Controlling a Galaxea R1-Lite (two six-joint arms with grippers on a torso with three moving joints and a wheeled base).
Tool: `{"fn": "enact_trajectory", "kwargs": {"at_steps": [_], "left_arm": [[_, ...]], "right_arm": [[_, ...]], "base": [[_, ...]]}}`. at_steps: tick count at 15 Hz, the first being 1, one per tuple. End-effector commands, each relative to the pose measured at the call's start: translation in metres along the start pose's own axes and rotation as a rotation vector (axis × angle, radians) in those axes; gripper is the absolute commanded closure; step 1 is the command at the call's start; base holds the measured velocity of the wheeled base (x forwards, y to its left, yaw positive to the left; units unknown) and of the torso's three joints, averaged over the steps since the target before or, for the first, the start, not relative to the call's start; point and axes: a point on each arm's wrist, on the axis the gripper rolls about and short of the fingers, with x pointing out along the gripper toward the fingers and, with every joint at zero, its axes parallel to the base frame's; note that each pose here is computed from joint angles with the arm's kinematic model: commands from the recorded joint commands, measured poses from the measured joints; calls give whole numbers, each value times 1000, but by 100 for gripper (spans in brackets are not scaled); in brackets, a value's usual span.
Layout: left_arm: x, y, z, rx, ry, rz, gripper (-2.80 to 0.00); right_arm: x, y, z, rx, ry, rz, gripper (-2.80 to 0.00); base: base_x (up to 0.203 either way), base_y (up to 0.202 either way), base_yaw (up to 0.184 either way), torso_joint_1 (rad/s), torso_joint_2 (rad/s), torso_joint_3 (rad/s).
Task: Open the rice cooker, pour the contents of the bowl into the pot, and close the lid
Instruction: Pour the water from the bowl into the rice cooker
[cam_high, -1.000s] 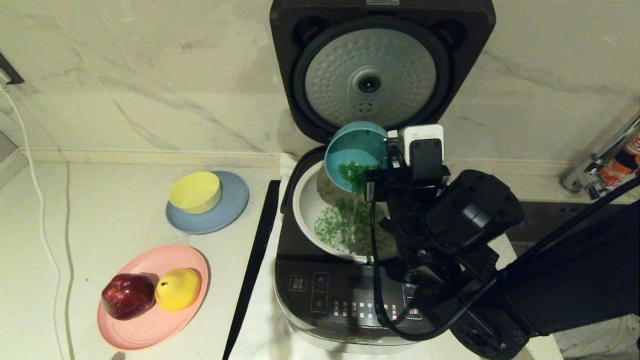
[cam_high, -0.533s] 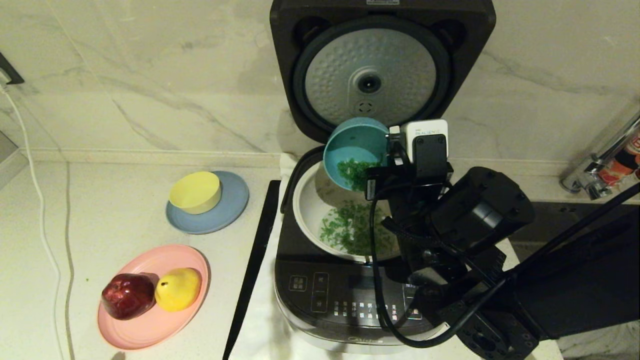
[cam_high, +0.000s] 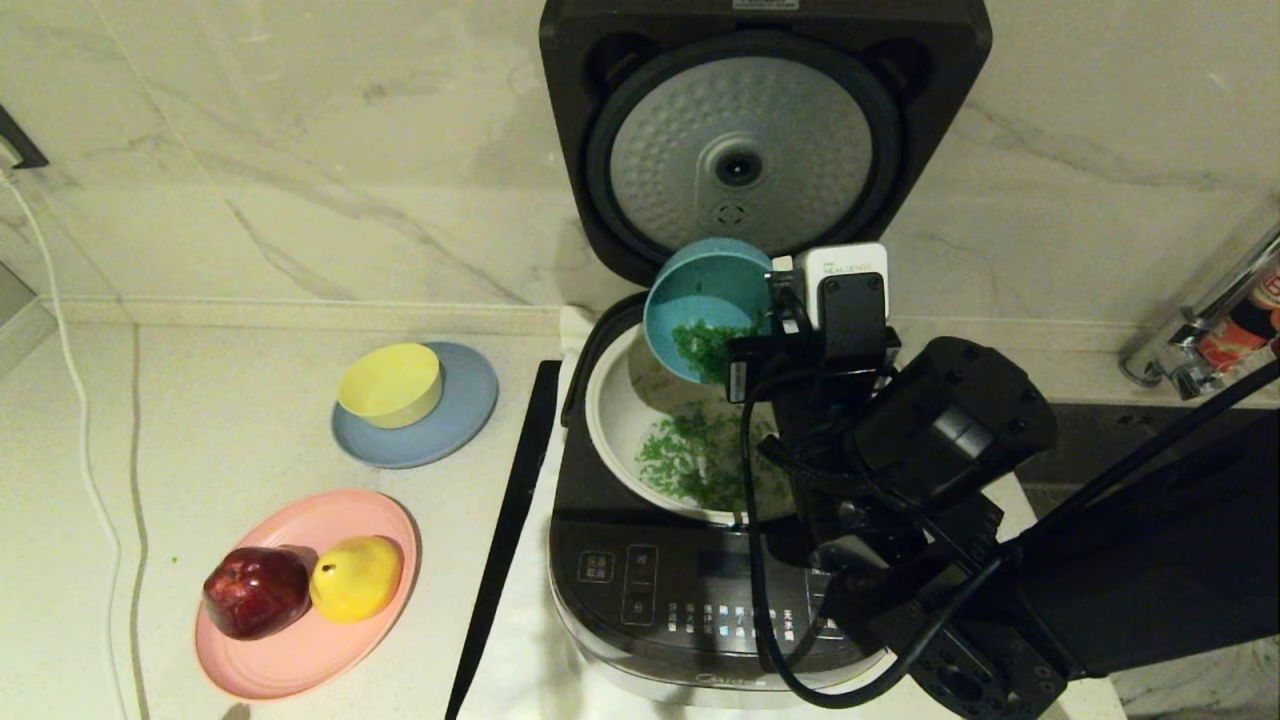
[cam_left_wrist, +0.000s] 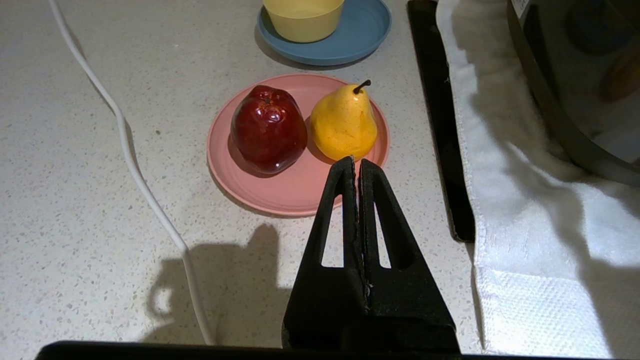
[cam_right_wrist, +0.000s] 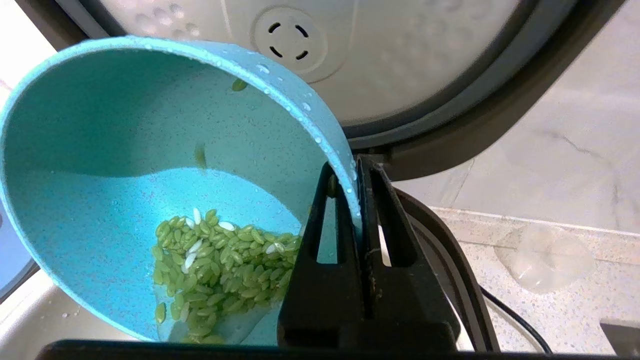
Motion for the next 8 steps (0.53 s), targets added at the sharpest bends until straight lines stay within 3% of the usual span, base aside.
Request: {"fn": "enact_trajectory", "kwargs": {"at_steps": [1,4,8], "left_arm": [[1,0,-2,0,7,0,0],[1,0,-2,0,7,-1,0],[1,0,-2,0,7,0,0]], "right_arm": [[4,0,8,11,-26,-18,0],[8,-4,31,17,-57,-41,0],[15,-6,43,-67,89,-45,0]], "base": [[0,0,0,0,0,0],[0,0,0,0,0,0],[0,0,0,0,0,0]]}}
